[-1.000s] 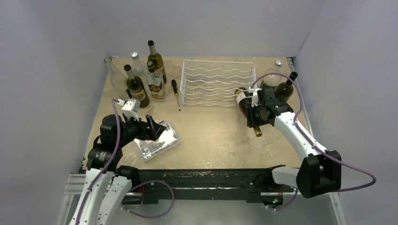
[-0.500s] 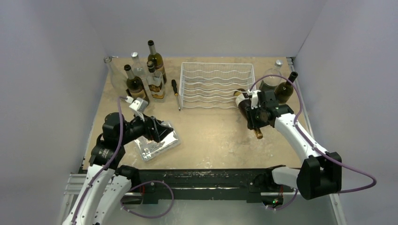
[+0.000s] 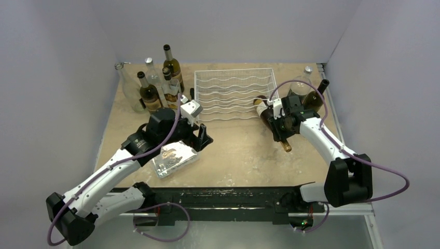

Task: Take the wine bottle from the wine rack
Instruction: Pick up the wine bottle from the wine rack.

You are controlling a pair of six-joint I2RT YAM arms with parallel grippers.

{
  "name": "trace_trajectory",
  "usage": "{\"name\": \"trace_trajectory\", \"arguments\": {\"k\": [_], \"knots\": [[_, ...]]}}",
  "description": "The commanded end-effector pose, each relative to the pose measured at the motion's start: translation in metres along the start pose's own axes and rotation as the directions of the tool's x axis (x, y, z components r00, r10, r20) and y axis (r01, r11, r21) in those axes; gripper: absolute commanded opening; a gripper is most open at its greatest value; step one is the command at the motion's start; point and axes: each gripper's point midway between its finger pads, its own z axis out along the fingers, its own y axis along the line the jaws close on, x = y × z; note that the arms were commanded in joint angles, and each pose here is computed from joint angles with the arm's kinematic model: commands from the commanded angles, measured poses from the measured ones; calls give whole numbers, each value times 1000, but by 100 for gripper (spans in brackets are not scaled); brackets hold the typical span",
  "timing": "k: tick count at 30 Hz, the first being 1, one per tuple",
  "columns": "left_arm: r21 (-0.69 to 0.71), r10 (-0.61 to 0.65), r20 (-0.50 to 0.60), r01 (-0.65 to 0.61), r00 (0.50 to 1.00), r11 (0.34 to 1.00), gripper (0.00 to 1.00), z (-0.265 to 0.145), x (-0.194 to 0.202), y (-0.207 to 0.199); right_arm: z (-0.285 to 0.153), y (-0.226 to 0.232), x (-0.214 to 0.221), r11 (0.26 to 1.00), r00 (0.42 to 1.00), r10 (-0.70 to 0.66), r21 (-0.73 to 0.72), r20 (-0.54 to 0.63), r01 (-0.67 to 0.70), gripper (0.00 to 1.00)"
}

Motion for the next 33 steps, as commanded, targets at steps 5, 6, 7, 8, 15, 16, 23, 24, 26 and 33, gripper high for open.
{"name": "trace_trajectory", "arguments": {"k": [5,6,7,8,15,16,23,24,26,33], "knots": [[-20,338,60,-337,939,941,85,38,-37,3,-1,8,-14,962,964,-258,-70,70,263,0],[-28,374,47,-373,926,927,85,46,-38,6,0,6,-11,961,962,-265,-62,64,269,0],[-30,417,42,-416,908,909,85,53,-41,7,2,6,-9,961,962,-268,-56,60,271,0],[-35,457,33,-456,889,889,85,61,-43,9,5,4,-6,961,962,-268,-49,59,271,0],[21,691,-58,-691,720,722,84,120,-51,21,7,-1,-9,965,962,-261,-6,80,262,0],[31,709,-78,-709,701,705,83,128,-50,25,7,-1,-11,966,963,-257,-5,86,258,0],[64,773,-188,-778,606,625,82,181,-42,53,4,3,-15,970,964,-240,-20,110,244,0],[52,774,-206,-784,598,619,81,186,-42,59,4,3,-15,970,964,-239,-20,113,243,0],[38,776,-234,-792,586,609,81,195,-41,68,2,3,-14,970,963,-240,-19,120,244,0],[-24,743,-322,-789,587,614,77,215,-36,96,-3,2,-11,969,961,-242,-8,133,245,0]]}}
